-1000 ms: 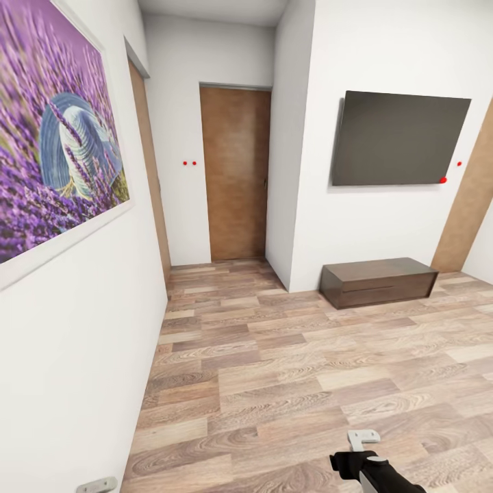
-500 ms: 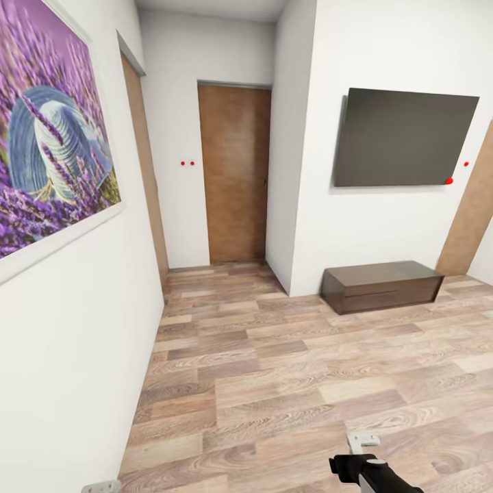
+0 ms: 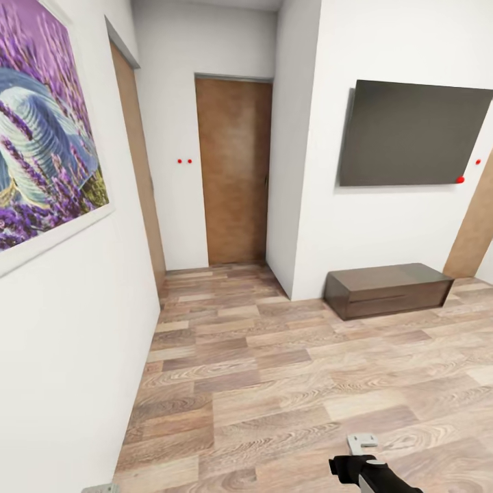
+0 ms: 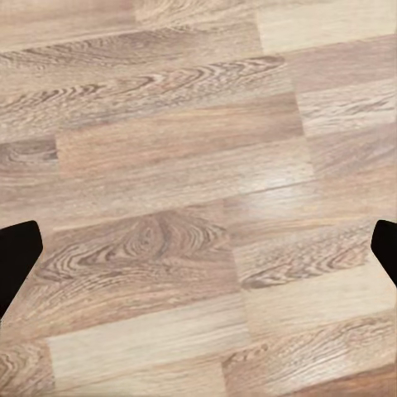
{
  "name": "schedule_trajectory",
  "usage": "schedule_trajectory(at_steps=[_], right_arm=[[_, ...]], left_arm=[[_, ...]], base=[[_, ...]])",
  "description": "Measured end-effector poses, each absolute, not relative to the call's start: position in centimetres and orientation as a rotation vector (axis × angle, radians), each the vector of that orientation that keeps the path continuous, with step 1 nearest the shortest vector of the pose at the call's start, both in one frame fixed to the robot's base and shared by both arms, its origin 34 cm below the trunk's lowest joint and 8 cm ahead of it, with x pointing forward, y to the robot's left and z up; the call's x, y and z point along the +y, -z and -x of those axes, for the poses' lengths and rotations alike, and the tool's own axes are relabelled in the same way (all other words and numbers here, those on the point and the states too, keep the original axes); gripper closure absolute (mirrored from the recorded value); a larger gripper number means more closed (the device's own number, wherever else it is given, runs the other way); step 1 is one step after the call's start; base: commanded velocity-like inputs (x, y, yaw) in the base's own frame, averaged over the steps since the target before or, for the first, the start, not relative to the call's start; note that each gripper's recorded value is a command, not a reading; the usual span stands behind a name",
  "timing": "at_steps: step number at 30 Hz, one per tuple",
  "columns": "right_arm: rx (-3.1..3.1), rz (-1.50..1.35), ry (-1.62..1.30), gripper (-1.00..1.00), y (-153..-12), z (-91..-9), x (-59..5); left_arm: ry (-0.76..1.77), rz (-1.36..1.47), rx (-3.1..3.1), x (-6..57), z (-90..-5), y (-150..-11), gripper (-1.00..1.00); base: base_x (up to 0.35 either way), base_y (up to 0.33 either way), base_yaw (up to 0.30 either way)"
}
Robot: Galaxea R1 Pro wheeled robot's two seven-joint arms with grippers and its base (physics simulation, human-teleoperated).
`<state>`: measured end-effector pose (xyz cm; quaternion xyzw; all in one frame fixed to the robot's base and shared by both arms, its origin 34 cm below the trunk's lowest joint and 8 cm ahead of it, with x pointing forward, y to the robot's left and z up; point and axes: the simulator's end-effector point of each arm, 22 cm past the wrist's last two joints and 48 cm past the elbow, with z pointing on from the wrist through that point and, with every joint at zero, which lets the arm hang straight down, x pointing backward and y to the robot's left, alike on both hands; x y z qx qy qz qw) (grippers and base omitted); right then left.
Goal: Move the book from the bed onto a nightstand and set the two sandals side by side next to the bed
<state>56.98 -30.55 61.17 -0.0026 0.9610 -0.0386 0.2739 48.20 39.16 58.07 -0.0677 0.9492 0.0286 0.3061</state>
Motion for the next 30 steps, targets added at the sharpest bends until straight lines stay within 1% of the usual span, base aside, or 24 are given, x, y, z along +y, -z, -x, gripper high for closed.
schedule_trajectory(at_steps=[30], right_arm=[[2.59, 0.006, 0.11, -1.0, -60.91, -56.81, -30.88]], left_arm=[[-0.078, 0.178, 2.514, 39.1, -47.94, -57.82, -1.0]], base=[[0.312, 0.0, 0.0]])
